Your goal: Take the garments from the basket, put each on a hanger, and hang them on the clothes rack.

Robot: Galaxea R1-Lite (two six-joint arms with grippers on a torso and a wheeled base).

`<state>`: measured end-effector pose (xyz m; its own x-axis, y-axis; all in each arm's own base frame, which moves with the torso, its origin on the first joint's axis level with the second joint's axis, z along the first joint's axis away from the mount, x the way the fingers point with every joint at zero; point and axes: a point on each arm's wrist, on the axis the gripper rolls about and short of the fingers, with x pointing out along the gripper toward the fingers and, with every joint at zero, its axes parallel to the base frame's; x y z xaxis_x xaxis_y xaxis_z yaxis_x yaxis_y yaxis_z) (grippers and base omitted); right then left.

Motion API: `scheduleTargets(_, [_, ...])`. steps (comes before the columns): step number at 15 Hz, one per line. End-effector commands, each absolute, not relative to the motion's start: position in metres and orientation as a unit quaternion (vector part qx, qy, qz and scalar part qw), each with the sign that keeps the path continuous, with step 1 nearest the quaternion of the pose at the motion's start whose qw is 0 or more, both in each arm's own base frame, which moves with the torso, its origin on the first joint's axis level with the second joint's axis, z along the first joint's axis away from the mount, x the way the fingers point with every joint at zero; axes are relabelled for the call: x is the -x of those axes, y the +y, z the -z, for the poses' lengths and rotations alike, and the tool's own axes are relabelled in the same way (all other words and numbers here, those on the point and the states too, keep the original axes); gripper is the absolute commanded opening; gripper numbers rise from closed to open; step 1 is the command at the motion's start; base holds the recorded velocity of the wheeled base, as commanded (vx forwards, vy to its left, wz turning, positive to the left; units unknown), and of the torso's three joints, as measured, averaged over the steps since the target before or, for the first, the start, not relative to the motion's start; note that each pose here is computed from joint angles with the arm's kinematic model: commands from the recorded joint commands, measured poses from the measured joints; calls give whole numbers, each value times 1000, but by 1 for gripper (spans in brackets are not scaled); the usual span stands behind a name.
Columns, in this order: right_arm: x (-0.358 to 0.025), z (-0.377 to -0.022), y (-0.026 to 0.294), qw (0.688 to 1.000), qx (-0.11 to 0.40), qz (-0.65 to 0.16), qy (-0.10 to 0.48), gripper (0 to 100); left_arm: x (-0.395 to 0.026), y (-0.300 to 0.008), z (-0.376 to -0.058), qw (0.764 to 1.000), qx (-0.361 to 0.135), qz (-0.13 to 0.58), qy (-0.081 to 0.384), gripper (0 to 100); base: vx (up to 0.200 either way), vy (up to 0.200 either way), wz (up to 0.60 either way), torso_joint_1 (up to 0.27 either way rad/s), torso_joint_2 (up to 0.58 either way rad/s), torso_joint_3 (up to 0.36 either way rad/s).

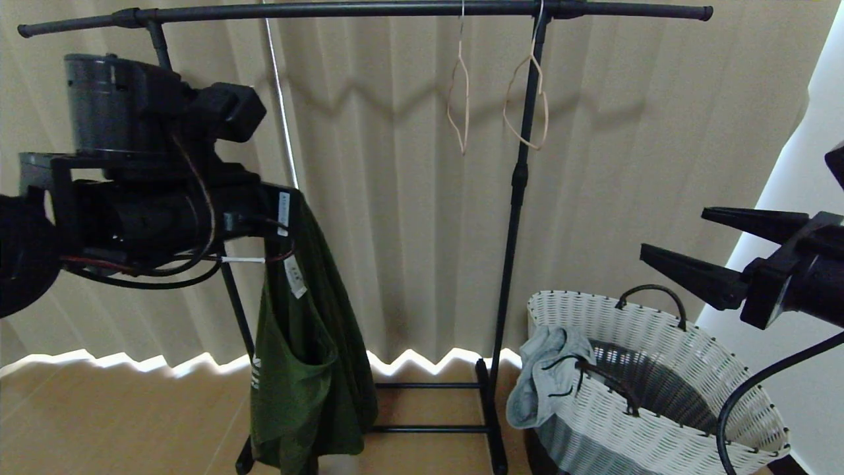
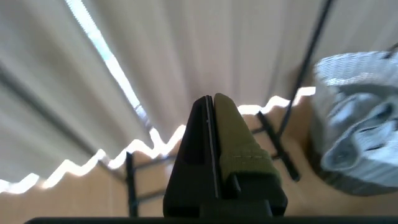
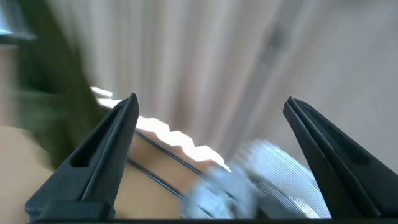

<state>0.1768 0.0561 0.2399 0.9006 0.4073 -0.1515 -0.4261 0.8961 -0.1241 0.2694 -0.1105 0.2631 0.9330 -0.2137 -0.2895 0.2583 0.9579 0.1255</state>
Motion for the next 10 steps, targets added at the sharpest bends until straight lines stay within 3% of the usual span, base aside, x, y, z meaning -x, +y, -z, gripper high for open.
scheduleTargets(1, [-178, -230, 48, 979, 86, -168, 80, 100, -242, -77, -264, 985, -71, 86, 135, 0, 0, 0, 0, 0, 0, 0])
scheduleTargets(4, [-180, -227, 40, 980, 136, -119, 80, 100, -224, -47, -263, 989, -58, 62, 117, 0, 0, 0, 0, 0, 0, 0])
scheduleTargets(10, [-188, -219, 30, 980, 164, -87, 67, 100, -188, -39, -248, 988, -58, 69, 127, 0, 0, 0, 0, 0, 0, 0])
